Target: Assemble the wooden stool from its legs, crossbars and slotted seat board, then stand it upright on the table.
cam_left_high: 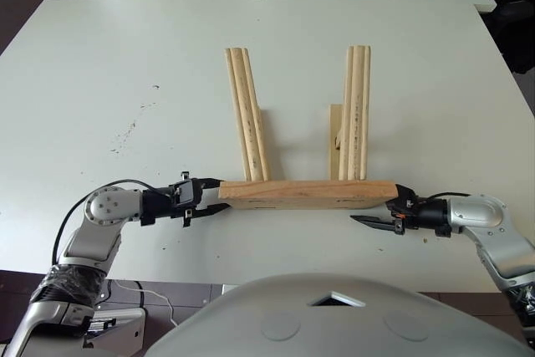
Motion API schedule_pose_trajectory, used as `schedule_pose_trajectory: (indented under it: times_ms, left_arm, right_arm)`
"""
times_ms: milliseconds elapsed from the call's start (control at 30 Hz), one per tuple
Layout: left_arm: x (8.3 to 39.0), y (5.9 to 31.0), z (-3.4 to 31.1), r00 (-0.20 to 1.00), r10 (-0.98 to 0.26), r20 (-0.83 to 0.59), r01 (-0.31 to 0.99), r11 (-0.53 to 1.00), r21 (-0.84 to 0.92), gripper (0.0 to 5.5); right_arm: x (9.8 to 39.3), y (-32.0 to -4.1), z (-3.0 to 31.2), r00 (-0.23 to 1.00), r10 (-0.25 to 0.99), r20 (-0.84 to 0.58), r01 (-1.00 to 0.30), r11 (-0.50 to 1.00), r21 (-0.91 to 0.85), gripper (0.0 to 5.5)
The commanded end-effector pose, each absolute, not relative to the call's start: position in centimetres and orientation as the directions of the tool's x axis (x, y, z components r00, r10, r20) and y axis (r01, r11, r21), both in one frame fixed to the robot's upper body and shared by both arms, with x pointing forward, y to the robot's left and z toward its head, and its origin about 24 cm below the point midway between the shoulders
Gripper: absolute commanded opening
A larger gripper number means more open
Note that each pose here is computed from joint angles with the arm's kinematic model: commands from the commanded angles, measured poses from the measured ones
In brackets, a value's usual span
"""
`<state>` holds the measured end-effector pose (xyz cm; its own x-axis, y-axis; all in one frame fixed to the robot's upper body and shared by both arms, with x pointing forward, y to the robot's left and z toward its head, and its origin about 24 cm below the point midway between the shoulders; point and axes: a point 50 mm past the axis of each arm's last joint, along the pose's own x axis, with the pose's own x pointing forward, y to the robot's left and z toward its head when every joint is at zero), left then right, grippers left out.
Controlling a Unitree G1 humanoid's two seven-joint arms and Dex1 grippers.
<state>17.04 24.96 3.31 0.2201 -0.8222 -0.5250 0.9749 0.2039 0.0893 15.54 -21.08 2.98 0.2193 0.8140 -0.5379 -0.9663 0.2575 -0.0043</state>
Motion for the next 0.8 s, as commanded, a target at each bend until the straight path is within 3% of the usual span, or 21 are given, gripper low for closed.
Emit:
schedule_pose_trajectory:
  times_ms: [33, 133, 267, 367, 567, 800]
  left_arm:
    - [15.0, 24.9, 2.0, 0.11, -0.801, -0.588, 0.986, 0.163, -0.037, 3.01]
    - [14.7, 24.1, 1.8, 0.109, -0.813, -0.572, 0.987, 0.158, -0.036, 3.4]
    - [14.6, 22.9, 1.3, 0.105, -0.827, -0.552, 0.988, 0.151, -0.039, 3.44]
    - [15.6, 22.4, 1.0, 0.189, -0.827, -0.529, 0.976, 0.219, 0.006, 3.44]
    - [17.0, 24.2, 1.3, 0.318, -0.778, -0.541, 0.942, 0.325, 0.087, 3.44]
    - [17.3, 25.7, 1.6, 0.306, -0.752, -0.583, 0.947, 0.301, 0.109, 3.44]
  right_arm:
    - [15.4, -22.0, 2.5, 0.221, 0.776, -0.591, -0.963, 0.268, -0.008, 1.67]
    - [15.8, -22.1, 2.7, 0.217, 0.773, -0.595, -0.966, 0.257, -0.019, 1.44]
    - [16.2, -22.2, 2.8, 0.203, 0.773, -0.601, -0.971, 0.237, -0.023, 1.31]
    - [16.3, -22.3, 2.8, 0.186, 0.773, -0.606, -0.976, 0.218, -0.021, 1.31]
    - [16.9, -22.3, 2.6, 0.163, 0.771, -0.615, -0.983, 0.182, -0.033, 1.3]
    - [18.1, -22.0, 2.8, 0.157, 0.78, -0.606, -0.987, 0.149, -0.063, 1.3]
